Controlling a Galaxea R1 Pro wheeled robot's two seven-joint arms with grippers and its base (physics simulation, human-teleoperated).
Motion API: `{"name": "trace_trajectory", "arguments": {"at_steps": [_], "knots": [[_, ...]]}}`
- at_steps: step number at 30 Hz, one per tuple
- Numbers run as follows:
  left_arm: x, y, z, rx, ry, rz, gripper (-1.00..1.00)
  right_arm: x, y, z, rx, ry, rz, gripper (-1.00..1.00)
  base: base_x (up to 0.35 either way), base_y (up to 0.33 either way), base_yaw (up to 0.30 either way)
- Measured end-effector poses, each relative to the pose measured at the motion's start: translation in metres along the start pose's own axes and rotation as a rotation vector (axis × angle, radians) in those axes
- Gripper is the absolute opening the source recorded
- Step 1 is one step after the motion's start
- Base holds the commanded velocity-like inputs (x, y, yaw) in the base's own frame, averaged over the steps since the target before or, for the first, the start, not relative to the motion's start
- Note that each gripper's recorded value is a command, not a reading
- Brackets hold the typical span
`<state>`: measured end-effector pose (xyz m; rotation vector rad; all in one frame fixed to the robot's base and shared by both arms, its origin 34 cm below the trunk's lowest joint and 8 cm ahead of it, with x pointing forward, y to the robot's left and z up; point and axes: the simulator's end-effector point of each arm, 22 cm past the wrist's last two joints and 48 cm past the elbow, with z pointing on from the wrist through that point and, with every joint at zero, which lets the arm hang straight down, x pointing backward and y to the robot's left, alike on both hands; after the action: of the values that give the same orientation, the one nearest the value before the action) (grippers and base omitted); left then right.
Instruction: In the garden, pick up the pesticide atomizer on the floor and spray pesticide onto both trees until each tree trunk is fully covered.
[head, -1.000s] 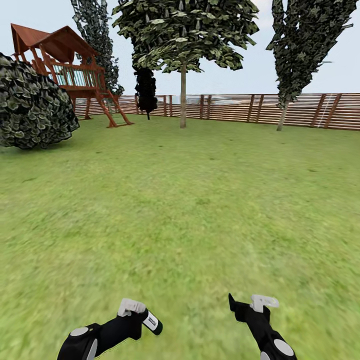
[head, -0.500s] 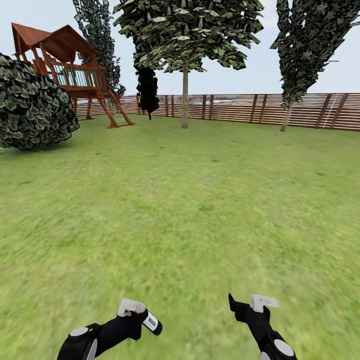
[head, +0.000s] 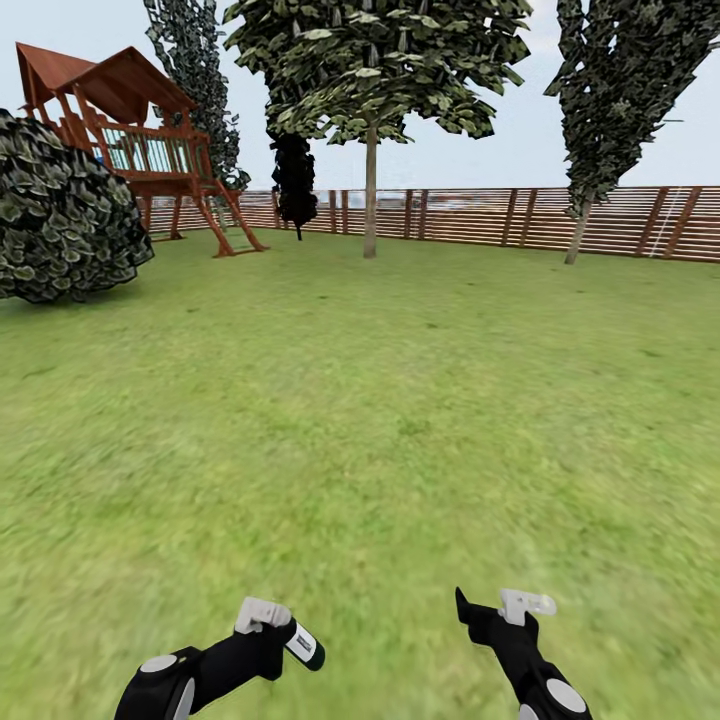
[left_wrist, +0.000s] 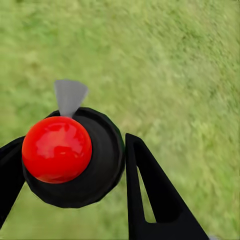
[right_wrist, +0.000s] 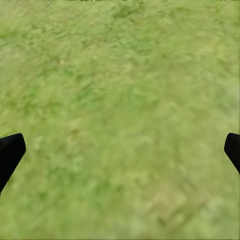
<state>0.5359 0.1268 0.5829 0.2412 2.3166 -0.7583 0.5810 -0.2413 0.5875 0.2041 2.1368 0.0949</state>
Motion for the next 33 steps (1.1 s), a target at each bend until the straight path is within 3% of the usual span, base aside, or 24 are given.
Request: {"name": "trace_trajectory", "arguments": {"at_steps": [33], "knots": [[-0.001,0.0,0.0,0.001,-0.003,0.001,-1.0,-0.022,0.007,-0.004,-0.017,-0.043,0.005,1.0,0.342,0.0,0.0]]}}
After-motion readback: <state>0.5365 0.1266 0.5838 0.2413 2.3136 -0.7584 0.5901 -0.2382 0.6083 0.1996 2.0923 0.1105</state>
